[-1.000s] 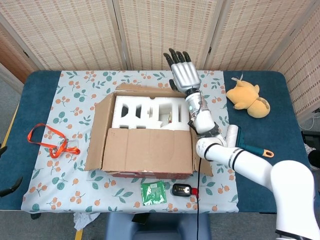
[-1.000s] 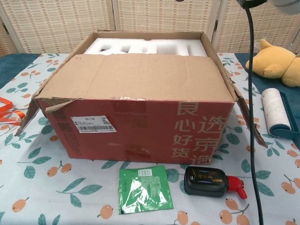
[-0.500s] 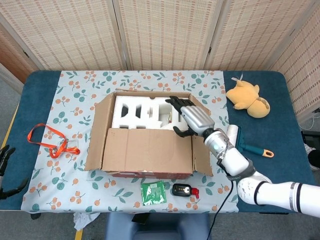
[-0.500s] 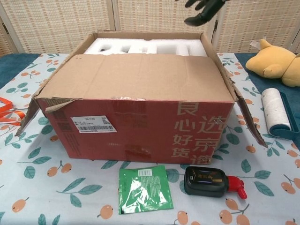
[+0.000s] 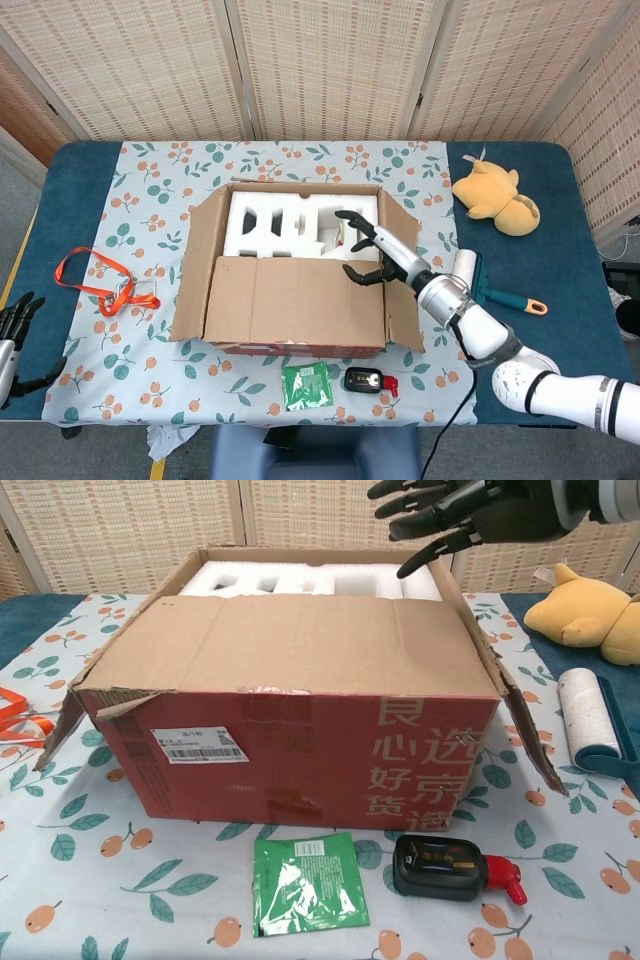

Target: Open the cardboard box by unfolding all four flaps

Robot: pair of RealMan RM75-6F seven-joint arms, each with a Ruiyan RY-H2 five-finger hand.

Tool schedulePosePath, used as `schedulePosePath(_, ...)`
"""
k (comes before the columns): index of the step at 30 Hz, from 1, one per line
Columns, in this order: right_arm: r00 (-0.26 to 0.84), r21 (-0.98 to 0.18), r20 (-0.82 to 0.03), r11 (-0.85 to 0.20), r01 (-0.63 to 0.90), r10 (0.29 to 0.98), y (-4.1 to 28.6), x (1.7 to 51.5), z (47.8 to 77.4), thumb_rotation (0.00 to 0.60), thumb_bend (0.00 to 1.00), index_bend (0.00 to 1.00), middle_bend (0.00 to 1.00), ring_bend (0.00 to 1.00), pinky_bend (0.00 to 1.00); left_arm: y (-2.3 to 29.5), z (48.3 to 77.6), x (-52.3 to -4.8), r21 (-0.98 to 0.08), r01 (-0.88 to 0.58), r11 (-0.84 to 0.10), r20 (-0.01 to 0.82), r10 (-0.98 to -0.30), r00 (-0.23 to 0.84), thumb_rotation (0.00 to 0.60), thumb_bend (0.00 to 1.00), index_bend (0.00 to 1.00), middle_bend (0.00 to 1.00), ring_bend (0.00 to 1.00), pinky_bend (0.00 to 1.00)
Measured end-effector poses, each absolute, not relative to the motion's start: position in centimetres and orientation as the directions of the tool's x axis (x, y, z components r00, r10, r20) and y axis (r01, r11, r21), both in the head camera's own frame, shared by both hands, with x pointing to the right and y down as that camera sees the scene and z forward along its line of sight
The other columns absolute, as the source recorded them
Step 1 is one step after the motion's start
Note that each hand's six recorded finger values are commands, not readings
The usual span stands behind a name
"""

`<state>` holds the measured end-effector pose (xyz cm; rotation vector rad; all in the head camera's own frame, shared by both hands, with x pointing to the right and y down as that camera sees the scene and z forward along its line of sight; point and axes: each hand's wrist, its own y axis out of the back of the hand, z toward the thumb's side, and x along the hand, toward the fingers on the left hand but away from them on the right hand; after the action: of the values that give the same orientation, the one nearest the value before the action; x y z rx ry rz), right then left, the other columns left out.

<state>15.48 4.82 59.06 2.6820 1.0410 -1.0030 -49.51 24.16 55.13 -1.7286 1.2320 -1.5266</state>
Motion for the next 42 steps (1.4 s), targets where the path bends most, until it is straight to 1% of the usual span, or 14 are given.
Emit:
schedulePosePath(10, 0.567, -0.113, -0.598, -0.761, 0.639, 0.566, 4.0, 14.9, 61.1, 0.600, 0.51, 0.00, 0.00, 0.00, 0.26, 24.1, 55.1, -49.7, -0.839, -0.302, -0.453, 0.487, -0.872, -0.044, 0.600, 0.35, 0.00, 0.00, 0.00, 0.00)
schedulePosePath(21, 0.579, -0.076, -0.617, -0.774, 0.629, 0.532, 4.8, 14.4, 62.4, 0.600, 0.51, 0.00, 0.00, 0.00, 0.26, 24.1, 55.1, -49.7, -0.838, -0.304, -0.454, 0.488, -0.872, -0.042, 0.600, 0.35, 0.00, 0.00, 0.00, 0.00)
schedulePosePath(25, 0.582, -0.062, -0.620, -0.773, 0.632, 0.526, 5.0, 14.4, 62.5, 0.600, 0.51, 0.00, 0.00, 0.00, 0.29, 24.1, 55.1, -49.7, -0.839, -0.304, -0.452, 0.486, -0.873, -0.042, 0.600, 0.35, 0.00, 0.00, 0.00, 0.00)
schedulePosePath(31, 0.588, -0.042, -0.617, -0.769, 0.638, 0.522, 5.6, 14.6, 62.2, 0.600, 0.51, 0.00, 0.00, 0.00, 0.37, 24.0, 55.3, -49.8, -0.837, -0.295, -0.460, 0.493, -0.869, -0.044, 0.600, 0.35, 0.00, 0.00, 0.00, 0.00)
schedulePosePath(37, 0.593, -0.028, -0.606, -0.760, 0.650, 0.529, 5.8, 15.0, 61.2, 0.600, 0.51, 0.00, 0.00, 0.00, 0.38, 24.0, 55.2, -49.4, -0.843, -0.286, -0.456, 0.485, -0.874, -0.038, 0.600, 0.35, 0.00, 0.00, 0.00, 0.00)
schedulePosePath(42, 0.602, -0.030, -0.576, -0.750, 0.660, 0.553, 5.6, 15.3, 59.4, 0.600, 0.51, 0.00, 0.00, 0.00, 0.38, 24.1, 55.3, -48.9, -0.846, -0.276, -0.457, 0.483, -0.875, -0.030, 0.600, 0.35, 0.00, 0.00, 0.00, 0.00)
